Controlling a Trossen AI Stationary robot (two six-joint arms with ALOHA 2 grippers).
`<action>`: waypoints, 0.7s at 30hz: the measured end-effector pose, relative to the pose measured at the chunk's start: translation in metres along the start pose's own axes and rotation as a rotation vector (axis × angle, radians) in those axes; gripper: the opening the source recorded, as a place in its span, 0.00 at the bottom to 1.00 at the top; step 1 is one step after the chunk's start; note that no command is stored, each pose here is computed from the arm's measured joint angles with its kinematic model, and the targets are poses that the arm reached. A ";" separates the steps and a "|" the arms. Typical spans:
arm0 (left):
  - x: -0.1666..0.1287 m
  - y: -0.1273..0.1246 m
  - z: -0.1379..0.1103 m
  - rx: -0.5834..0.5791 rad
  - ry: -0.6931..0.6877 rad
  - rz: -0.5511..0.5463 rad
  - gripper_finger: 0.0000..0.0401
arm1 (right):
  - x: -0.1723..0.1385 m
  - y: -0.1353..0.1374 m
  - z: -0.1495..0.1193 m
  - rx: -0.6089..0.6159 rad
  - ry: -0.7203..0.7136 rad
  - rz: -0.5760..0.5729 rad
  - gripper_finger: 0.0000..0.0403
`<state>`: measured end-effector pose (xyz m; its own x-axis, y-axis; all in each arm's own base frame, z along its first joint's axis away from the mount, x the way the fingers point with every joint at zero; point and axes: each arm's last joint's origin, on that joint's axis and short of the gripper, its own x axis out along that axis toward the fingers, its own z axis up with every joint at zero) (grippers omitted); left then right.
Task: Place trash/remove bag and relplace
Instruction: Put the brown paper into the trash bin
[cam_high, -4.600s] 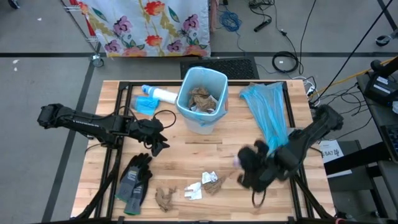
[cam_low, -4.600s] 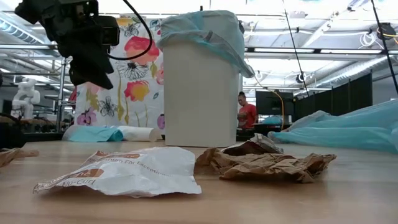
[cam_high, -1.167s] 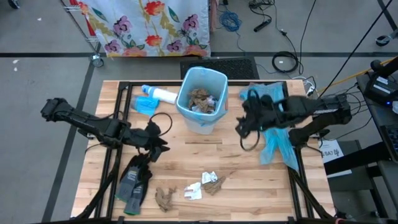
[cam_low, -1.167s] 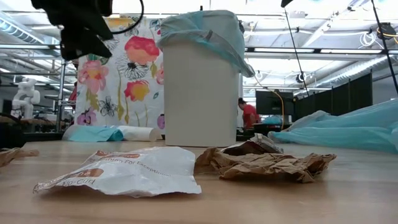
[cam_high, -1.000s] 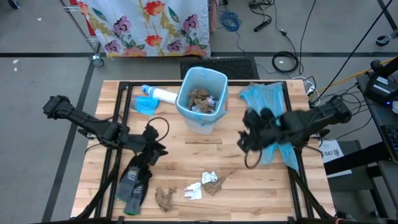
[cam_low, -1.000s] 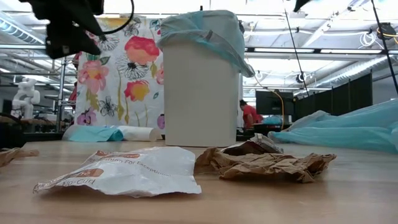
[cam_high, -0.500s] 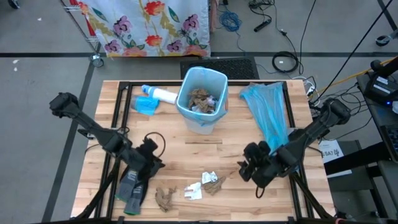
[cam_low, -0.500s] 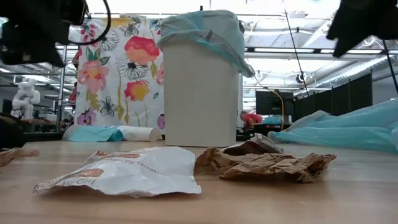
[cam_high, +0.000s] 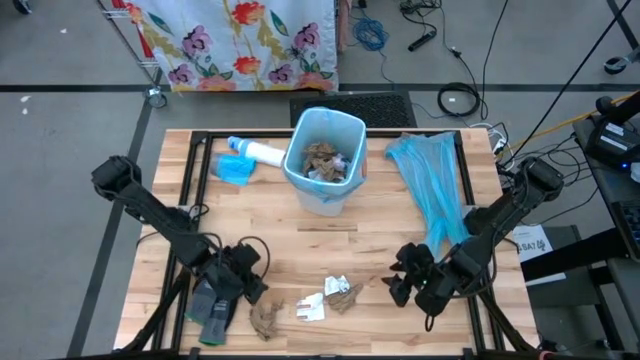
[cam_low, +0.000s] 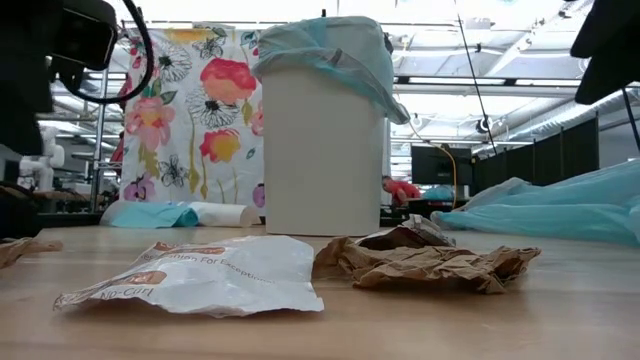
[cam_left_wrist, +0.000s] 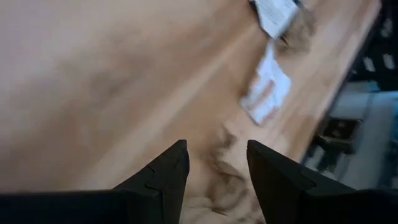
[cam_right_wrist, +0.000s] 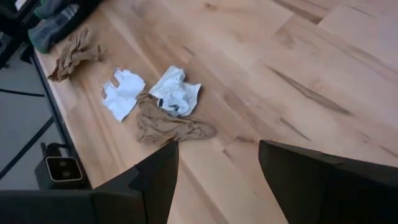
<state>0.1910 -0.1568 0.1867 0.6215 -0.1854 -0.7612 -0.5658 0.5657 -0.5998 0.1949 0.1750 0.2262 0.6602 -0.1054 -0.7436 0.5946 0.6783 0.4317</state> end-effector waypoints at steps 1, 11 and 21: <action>0.003 -0.002 -0.003 -0.010 0.018 -0.014 0.41 | -0.001 0.001 -0.001 -0.001 0.002 0.006 0.53; 0.016 -0.036 -0.031 -0.050 0.148 0.012 0.41 | -0.001 0.003 -0.002 0.006 0.002 0.026 0.53; 0.040 -0.063 -0.045 -0.018 0.166 0.239 0.41 | -0.001 0.002 -0.002 -0.020 0.000 0.022 0.53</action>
<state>0.2270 -0.2354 0.1831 0.3725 -0.1786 -0.9107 -0.6962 0.5951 -0.4015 0.1946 0.1779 0.2271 0.6727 -0.0904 -0.7343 0.5710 0.6946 0.4376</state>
